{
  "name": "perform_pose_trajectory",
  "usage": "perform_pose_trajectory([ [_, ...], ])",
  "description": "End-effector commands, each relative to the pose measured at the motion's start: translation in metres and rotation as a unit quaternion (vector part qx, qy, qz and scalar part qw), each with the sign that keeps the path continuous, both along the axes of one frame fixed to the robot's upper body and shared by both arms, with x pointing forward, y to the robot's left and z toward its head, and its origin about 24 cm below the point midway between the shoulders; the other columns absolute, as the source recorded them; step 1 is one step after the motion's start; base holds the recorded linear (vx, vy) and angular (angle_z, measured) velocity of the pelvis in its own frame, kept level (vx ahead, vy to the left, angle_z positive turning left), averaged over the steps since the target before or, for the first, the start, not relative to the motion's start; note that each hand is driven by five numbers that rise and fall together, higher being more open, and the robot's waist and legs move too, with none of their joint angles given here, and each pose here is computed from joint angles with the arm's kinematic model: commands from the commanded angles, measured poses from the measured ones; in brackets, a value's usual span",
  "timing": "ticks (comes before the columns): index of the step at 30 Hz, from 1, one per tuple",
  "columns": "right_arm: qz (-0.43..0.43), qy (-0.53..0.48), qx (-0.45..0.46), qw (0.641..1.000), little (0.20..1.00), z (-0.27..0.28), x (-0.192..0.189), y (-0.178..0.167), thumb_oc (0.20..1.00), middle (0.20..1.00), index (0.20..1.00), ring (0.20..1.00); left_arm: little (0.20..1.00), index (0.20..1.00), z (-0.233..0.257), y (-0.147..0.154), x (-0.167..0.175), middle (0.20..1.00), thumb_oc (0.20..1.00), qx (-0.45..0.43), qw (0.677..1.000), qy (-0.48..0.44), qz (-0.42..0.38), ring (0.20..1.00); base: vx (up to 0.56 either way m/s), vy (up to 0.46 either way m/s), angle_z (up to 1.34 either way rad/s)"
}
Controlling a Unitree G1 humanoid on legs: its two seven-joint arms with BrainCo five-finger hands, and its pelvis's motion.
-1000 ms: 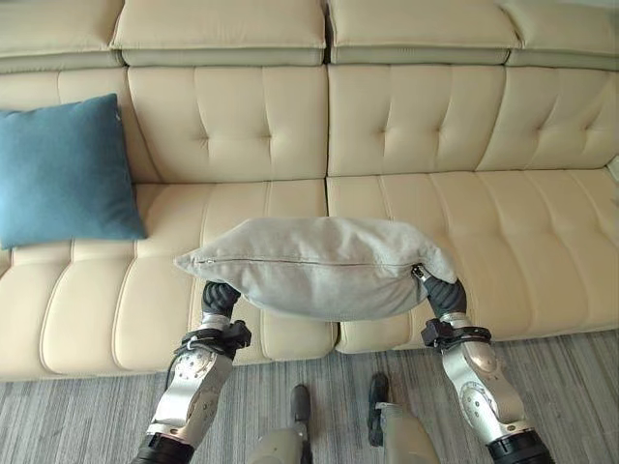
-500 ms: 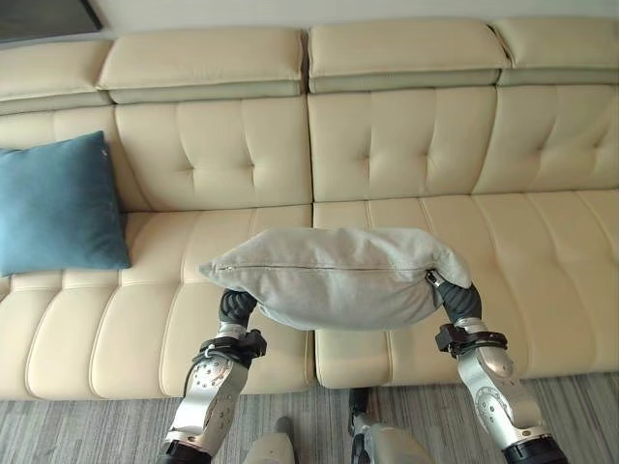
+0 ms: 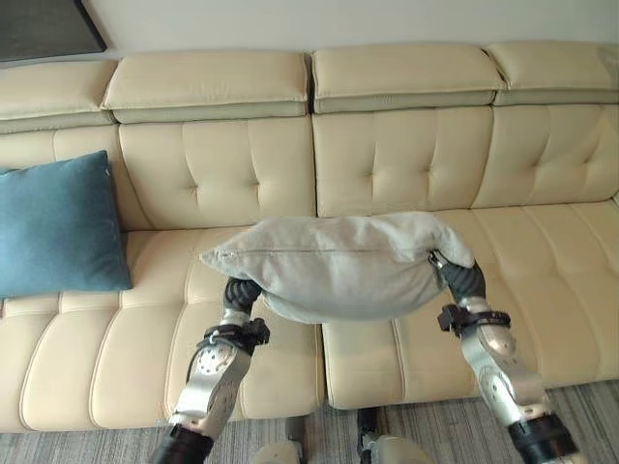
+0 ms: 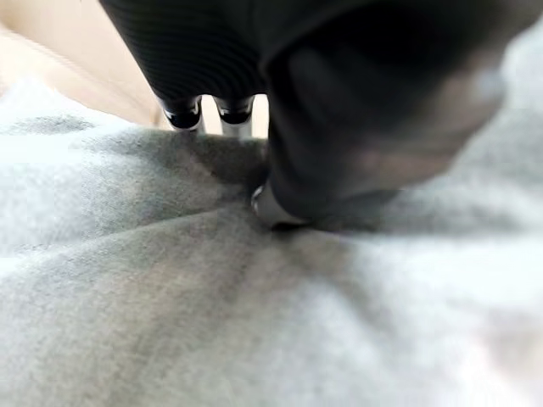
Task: Pick up all the scattered cushions and arrange them neatly on the sofa.
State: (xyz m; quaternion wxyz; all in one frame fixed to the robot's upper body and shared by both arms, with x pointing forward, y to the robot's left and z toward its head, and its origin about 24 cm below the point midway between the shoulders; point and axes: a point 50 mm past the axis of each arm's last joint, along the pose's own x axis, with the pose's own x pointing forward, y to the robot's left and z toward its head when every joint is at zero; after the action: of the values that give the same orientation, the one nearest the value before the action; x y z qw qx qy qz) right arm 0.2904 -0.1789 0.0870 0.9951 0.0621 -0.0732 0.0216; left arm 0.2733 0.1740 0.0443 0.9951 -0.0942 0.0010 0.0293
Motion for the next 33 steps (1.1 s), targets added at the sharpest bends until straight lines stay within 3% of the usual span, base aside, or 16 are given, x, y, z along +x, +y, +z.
perform_pose_trajectory([
  [1,0.076,-0.132,0.005,0.988,0.200,0.061,0.025,0.049,0.200,0.200,0.200,0.200,0.200,0.200,0.070,-0.038,0.040,0.200,0.200,0.034,0.985,-0.157,-0.054,0.200,-0.07,0.000,0.00],
  [15,0.087,-0.102,0.010,0.991,0.200,0.053,0.037,0.079,0.200,0.200,0.200,0.200,0.200,0.200,0.075,-0.021,0.055,0.200,0.200,0.050,0.987,-0.155,0.008,0.200,-0.05,0.003,0.04],
  [26,0.071,-0.034,-0.046,0.996,0.200,0.035,0.063,0.091,0.200,0.200,0.200,0.200,0.206,0.206,0.092,0.022,0.088,0.206,0.206,0.147,0.975,-0.133,0.096,0.206,-0.03,0.012,0.06],
  [27,0.062,-0.027,-0.068,0.995,0.200,0.036,0.070,0.088,0.200,0.200,0.200,0.200,0.451,0.451,0.098,0.029,0.095,0.451,0.451,0.162,0.973,-0.127,0.106,0.451,0.00,0.000,0.00],
  [28,0.062,-0.027,-0.067,0.995,0.743,0.036,0.070,0.088,0.743,0.743,0.743,0.743,0.893,0.893,0.098,0.029,0.095,0.893,0.893,0.162,0.973,-0.127,0.106,0.893,0.00,0.000,0.00],
  [29,0.034,-0.027,-0.146,0.988,1.000,0.055,0.092,0.077,1.000,1.000,1.000,1.000,1.000,1.000,0.119,0.043,0.111,1.000,1.000,0.169,0.971,-0.118,0.125,1.000,-0.03,-0.001,-0.01],
  [31,-0.037,-0.047,-0.273,0.960,1.000,0.110,0.122,0.051,1.000,1.000,1.000,1.000,1.000,1.000,0.154,0.069,0.125,1.000,1.000,0.130,0.971,-0.115,0.163,1.000,-0.02,0.005,-0.01],
  [33,-0.093,-0.054,-0.306,0.946,1.000,0.140,0.130,0.032,1.000,1.000,1.000,1.000,1.000,1.000,0.178,0.083,0.127,1.000,1.000,0.086,0.971,-0.128,0.183,1.000,-0.01,0.016,0.00],
])
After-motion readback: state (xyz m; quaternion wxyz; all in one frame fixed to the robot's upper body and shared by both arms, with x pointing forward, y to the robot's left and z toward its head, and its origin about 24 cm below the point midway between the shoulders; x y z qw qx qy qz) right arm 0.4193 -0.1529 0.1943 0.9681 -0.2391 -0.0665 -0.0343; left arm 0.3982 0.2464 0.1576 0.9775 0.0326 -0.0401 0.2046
